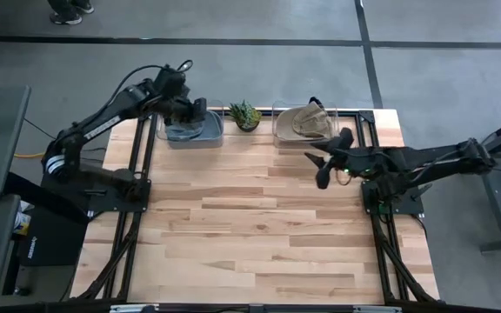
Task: Pick & Place hat
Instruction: Return to Home Position
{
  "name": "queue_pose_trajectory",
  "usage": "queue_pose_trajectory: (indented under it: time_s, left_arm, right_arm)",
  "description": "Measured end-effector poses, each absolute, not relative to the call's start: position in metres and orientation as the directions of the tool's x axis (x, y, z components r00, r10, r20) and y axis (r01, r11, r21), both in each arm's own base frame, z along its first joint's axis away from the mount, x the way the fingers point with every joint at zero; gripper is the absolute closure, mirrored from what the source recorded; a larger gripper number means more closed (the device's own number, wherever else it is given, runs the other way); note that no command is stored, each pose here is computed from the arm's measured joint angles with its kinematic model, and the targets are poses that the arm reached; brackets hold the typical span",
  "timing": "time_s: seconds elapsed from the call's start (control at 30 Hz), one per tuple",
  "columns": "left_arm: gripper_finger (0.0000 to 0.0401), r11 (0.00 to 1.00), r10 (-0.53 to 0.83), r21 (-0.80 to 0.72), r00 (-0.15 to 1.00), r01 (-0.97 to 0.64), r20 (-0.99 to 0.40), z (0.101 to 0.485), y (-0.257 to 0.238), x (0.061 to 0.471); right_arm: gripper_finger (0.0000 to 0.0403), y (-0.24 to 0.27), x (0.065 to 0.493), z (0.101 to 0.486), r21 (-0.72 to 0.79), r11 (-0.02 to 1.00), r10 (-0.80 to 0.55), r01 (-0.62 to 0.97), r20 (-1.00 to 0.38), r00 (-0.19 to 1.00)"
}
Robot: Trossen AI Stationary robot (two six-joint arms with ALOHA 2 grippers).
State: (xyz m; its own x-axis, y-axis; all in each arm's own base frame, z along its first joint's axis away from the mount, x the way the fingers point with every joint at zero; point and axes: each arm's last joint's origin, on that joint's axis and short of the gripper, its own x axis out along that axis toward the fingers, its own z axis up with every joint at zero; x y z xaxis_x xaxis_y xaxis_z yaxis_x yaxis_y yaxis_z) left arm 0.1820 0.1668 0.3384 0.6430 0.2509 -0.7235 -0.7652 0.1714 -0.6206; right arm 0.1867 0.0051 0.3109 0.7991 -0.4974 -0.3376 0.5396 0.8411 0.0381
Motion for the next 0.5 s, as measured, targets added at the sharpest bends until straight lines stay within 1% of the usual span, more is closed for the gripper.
queue_pose_trajectory:
  time_s: [0.17, 0.33, 0.5]
  left_arm:
    - [0.0401, 0.28, 0.224, -0.678, 0.733, -0.679, -0.642, 0.35, 0.138, 0.193]
    - [0.0401, 0.355, 0.172, -0.759, 0.836, -0.546, -0.521, 0.34, 0.109, 0.206]
    - [0.0401, 0.409, 0.112, -0.812, 0.906, -0.416, -0.407, 0.323, 0.08, 0.213]
  right_arm:
    - [0.0234, 0.003, 0.159, 0.312, 0.112, 0.85, -0.459, 0.515, -0.321, 0.828]
    - [0.0234, 0.001, 0.131, 0.293, 0.252, 0.839, -0.414, 0.483, -0.281, 0.866]
    - [0.0234, 0.0, 0.113, 0.27, 0.347, 0.831, -0.355, 0.435, -0.273, 0.894]
